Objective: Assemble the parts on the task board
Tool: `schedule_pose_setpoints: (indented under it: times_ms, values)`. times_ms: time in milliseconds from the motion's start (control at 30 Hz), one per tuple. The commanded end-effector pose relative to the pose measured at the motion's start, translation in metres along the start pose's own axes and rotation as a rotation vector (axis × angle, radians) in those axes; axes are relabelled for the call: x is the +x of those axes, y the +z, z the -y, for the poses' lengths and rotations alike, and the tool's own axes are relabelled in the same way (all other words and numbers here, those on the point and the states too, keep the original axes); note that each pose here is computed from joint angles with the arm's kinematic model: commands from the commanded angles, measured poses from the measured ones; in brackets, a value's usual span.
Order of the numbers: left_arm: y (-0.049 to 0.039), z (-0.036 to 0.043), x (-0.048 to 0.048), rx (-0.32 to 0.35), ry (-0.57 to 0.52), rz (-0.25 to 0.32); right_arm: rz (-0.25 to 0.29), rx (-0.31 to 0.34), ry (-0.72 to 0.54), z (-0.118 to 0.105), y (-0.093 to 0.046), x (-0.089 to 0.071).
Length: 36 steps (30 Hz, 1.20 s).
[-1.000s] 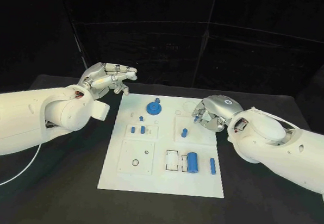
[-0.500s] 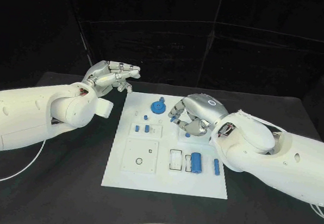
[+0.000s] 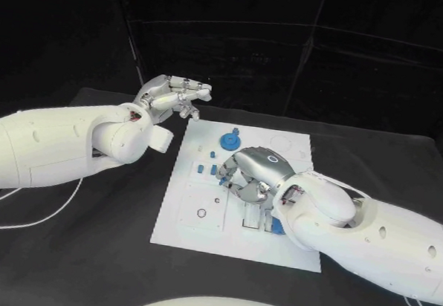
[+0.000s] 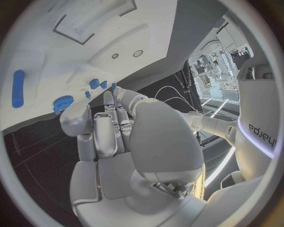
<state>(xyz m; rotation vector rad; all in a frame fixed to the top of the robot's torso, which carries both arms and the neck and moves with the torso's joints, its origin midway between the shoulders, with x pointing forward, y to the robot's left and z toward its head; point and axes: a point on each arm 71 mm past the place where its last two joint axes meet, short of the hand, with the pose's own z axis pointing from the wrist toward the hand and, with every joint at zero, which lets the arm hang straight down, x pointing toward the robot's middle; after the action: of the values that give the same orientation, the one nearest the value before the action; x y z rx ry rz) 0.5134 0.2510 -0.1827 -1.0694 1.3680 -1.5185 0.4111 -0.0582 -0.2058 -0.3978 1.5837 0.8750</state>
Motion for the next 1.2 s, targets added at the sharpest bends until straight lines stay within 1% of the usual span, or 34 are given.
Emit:
schedule_pose_setpoints:
  times_ms: [33, 200, 633, 900, 1200]
  values:
    - [0.0012, 0.002, 0.0029, 0.016, 0.0, -0.008, -0.057, -0.018, -0.008, -0.001, 0.003, 0.006]
    - [0.0022, 0.0019, 0.0051, 0.016, -0.002, -0.014, -0.1, -0.022, -0.017, -0.003, 0.006, 0.014]
    - [0.0039, 0.0014, 0.0072, 0.017, -0.004, -0.018, -0.153, -0.021, -0.033, -0.003, 0.006, 0.028]
    - [0.004, 0.0014, 0.0076, 0.017, -0.004, -0.019, -0.167, -0.014, -0.045, 0.0, 0.006, 0.032]
    - [0.004, 0.0013, 0.0068, 0.016, -0.004, -0.018, -0.168, -0.013, -0.052, 0.0, 0.007, 0.034]
